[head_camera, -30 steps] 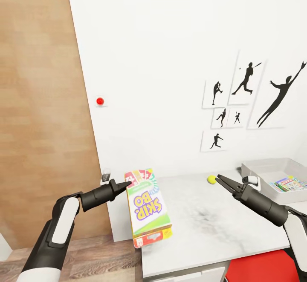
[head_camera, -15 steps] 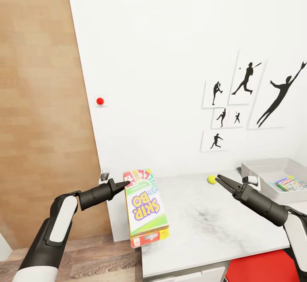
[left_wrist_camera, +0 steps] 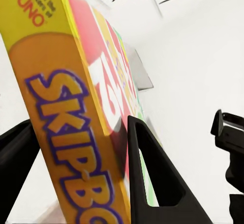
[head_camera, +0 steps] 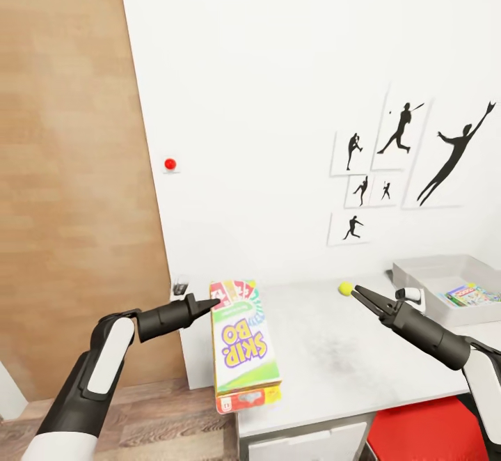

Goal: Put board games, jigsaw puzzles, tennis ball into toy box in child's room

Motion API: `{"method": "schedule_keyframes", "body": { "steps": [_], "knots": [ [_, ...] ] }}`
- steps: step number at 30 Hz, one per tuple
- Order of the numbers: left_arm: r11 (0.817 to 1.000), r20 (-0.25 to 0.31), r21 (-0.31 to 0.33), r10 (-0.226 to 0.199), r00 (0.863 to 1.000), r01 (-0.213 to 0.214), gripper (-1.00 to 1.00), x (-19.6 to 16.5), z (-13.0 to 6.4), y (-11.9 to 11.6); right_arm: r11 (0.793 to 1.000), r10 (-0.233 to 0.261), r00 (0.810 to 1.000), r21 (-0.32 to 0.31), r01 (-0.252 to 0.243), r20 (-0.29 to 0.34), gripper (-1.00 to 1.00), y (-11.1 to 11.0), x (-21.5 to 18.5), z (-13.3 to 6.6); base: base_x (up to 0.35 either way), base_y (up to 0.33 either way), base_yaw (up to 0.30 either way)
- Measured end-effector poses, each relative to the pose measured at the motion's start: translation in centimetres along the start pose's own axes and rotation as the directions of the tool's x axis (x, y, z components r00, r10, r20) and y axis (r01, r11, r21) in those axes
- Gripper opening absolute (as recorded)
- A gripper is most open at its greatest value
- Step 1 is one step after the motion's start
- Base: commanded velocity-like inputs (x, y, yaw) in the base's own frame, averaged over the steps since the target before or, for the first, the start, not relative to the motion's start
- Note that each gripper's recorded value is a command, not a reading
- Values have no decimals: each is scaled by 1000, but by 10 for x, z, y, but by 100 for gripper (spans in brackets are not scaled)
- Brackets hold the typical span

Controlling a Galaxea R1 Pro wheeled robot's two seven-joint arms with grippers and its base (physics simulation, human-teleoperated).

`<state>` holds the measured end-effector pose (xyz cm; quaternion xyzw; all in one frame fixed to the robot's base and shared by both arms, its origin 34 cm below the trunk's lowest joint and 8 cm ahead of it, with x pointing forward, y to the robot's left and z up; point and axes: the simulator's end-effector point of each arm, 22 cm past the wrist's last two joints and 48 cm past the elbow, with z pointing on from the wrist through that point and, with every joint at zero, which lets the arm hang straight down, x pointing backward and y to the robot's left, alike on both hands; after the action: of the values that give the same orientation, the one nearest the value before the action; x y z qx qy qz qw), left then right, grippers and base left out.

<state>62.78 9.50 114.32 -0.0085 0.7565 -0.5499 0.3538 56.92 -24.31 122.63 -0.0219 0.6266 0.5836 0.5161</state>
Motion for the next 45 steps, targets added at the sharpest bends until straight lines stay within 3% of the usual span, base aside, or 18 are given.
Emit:
{"method": "schedule_keyframes", "body": {
  "steps": [9,19,23,29,45],
  "knots": [
    [1000,-5,9,2,1000,-2,-100,1,1,-2,1000,0,1000,-1,0,0,100,0,0,0,-277,76,0],
    [989,-5,145,16,1000,-15,-100,-3,-12,-29,1000,11,1000,22,-12,23,100,-7,-7,-9,-117,5,0],
    [988,-3,150,21,1000,-21,-100,-5,-17,-29,999,22,997,36,-25,71,100,-14,-22,-27,-8,0,0],
    [986,-3,163,32,999,-31,-100,-9,-26,-28,999,32,989,9,-34,144,100,-14,-41,-52,-1,0,0],
    [982,-1,185,46,999,-45,-100,-12,-34,-34,999,38,986,9,-40,162,100,-17,-43,-56,0,0,-120]
  ]
}}
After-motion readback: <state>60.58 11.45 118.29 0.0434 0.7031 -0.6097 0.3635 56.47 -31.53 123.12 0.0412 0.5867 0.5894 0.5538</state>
